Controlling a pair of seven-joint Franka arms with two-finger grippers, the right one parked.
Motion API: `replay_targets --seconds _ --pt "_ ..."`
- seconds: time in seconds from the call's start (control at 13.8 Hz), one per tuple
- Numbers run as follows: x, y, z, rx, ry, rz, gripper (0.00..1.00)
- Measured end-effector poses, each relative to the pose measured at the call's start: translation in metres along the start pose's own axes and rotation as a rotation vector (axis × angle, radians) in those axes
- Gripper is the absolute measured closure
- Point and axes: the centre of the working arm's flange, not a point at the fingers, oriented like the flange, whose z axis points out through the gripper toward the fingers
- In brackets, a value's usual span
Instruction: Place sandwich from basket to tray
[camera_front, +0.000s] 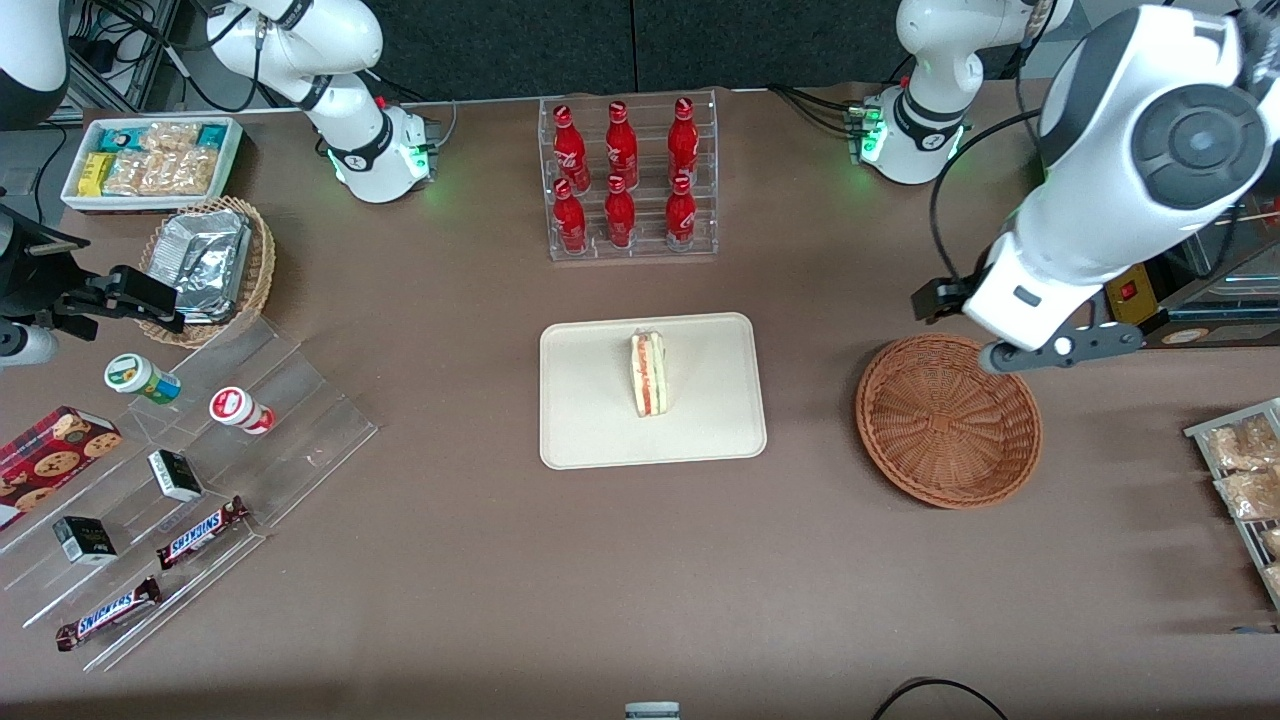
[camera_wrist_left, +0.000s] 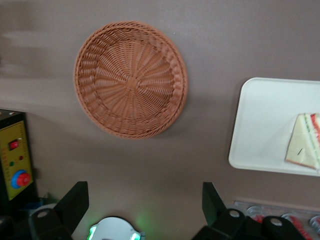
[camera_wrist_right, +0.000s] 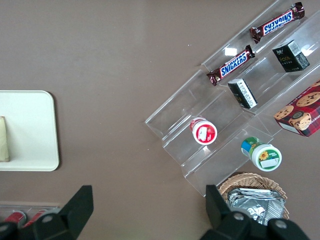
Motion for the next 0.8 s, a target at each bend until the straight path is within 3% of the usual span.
replay_targets --seconds 0.36,0.65,0.8 --pt "-0.015 -0.074 -0.024 0.022 -0.033 0.141 0.00" --pt "-0.025 -0.152 -0.031 -0.034 -0.055 0.200 0.00" --pt "-0.034 -0.158 -0.032 -0.037 -0.053 0.194 0.00"
